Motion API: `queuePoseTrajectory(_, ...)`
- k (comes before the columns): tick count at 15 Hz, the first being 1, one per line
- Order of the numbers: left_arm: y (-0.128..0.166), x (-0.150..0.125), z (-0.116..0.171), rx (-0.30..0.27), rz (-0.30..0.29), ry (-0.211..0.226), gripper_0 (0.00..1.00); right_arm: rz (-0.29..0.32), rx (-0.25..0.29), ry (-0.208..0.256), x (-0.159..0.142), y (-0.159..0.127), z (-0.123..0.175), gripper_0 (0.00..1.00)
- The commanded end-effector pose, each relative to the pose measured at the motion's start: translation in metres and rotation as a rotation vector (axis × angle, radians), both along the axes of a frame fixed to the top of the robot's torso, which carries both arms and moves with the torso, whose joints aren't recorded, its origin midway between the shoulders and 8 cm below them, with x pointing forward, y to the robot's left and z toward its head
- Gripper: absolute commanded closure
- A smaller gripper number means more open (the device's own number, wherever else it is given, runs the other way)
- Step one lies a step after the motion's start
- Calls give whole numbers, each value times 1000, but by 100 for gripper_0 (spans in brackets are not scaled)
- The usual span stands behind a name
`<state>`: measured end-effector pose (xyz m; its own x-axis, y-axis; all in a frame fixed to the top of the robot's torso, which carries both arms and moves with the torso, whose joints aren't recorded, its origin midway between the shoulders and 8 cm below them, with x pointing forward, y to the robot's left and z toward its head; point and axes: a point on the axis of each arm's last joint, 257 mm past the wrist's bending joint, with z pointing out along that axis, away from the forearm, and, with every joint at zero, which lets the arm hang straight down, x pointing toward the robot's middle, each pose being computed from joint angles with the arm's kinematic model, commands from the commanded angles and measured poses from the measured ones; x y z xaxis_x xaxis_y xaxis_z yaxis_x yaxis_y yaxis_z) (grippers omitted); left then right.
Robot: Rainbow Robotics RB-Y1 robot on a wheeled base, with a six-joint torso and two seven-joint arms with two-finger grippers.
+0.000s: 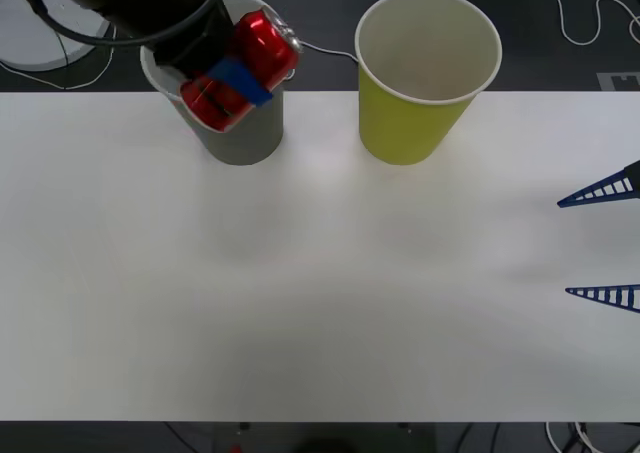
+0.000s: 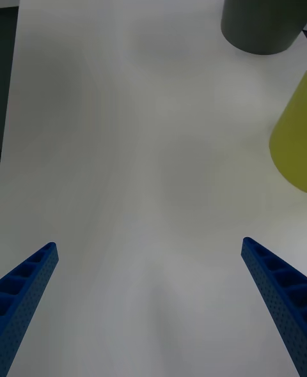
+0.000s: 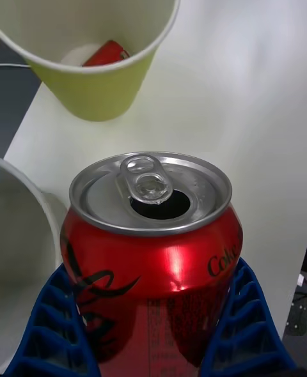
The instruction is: Put the can into the green bin and the plastic bottle into the gray bin
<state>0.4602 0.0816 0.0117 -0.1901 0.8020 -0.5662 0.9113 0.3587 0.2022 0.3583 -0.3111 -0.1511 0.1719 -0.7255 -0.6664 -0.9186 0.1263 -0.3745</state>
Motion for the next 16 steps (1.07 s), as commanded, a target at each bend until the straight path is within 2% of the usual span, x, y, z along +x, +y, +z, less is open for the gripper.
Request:
queuePoseTrajectory(1,-46,23,13,-14,-4,-12,100,0,0,0,0,0,0,0)
queuePoseTrajectory(4,-92,45,27,-28,9,-20,100,0,0,0,0,0,0,0)
queuePoseTrajectory(9,-174,77,47,-76,77,-46,100,0,0,0,0,0,0,0)
queuePoseTrajectory(12,-203,96,51,-118,126,-66,100,0,0,0,0,0,0,0)
queuePoseTrajectory(16,-218,120,50,-167,195,-91,100,0,0,0,0,0,0,0)
